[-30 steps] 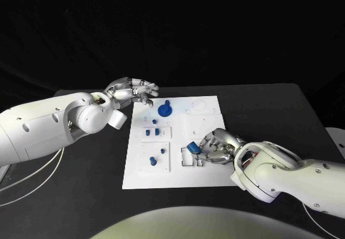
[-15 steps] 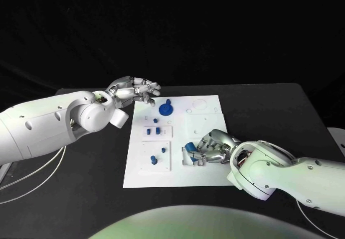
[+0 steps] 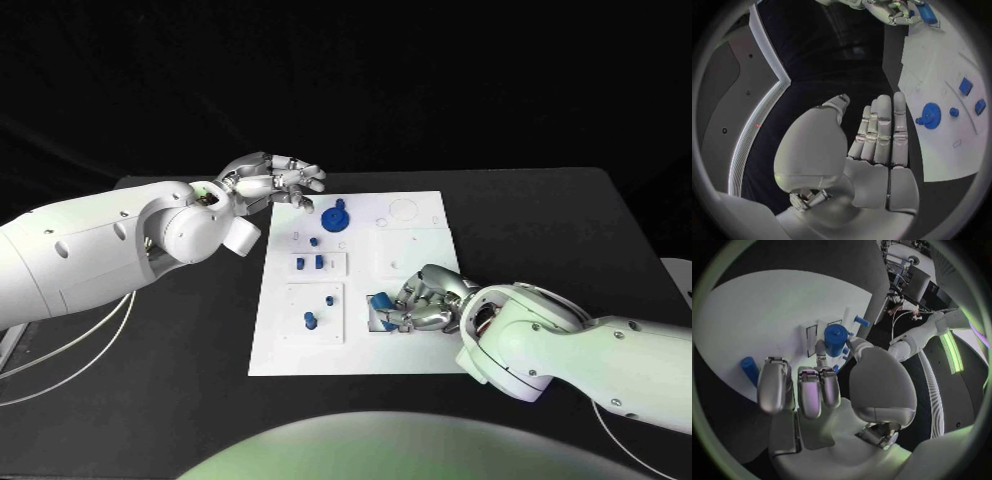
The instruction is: Assemble the parts on the task board
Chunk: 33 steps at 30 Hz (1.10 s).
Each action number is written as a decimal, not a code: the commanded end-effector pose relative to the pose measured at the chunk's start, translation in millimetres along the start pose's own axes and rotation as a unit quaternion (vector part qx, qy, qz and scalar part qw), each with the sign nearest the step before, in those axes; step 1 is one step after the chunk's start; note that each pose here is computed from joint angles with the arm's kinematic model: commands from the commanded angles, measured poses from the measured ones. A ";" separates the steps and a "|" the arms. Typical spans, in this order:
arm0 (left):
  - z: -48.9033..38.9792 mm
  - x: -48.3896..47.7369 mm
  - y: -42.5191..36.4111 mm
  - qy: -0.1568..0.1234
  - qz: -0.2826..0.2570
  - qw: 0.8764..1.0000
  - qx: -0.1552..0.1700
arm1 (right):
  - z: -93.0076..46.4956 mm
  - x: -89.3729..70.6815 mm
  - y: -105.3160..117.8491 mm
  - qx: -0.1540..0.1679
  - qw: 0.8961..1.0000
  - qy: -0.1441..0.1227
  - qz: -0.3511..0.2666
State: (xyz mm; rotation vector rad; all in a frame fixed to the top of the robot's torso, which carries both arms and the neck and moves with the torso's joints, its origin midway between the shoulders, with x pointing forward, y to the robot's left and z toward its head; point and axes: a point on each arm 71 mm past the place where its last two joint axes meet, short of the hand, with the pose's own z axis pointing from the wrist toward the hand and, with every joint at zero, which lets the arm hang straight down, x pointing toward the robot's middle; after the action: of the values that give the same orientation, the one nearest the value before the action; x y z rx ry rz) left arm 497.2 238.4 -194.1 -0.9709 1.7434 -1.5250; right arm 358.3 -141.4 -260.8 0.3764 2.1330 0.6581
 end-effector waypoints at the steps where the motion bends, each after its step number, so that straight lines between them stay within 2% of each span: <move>1: 0.4 2.5 -0.8 0.010 -0.001 1.000 0.002 | 1.1 2.6 -0.5 0.005 1.000 0.011 -0.007; 21: -0.3 1.6 -0.7 0.009 -0.001 1.000 0.001 | 3.9 1.6 2.7 -0.002 1.000 -0.006 -0.019; 28: -1.0 1.0 -0.6 0.008 -0.001 1.000 0.000 | -3.8 -1.1 2.5 -0.015 0.999 -0.016 -0.025; 33: -1.5 0.2 -0.5 0.007 0.000 1.000 0.000 | -13.0 -3.3 3.0 -0.036 0.999 -0.011 -0.032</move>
State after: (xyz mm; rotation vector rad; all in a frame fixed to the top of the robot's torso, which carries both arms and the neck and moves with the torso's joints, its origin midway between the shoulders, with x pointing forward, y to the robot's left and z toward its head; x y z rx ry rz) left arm 496.7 241.3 -194.3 -0.9730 1.7469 -1.5181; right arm 351.4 -148.3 -253.8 0.3377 2.1063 0.6541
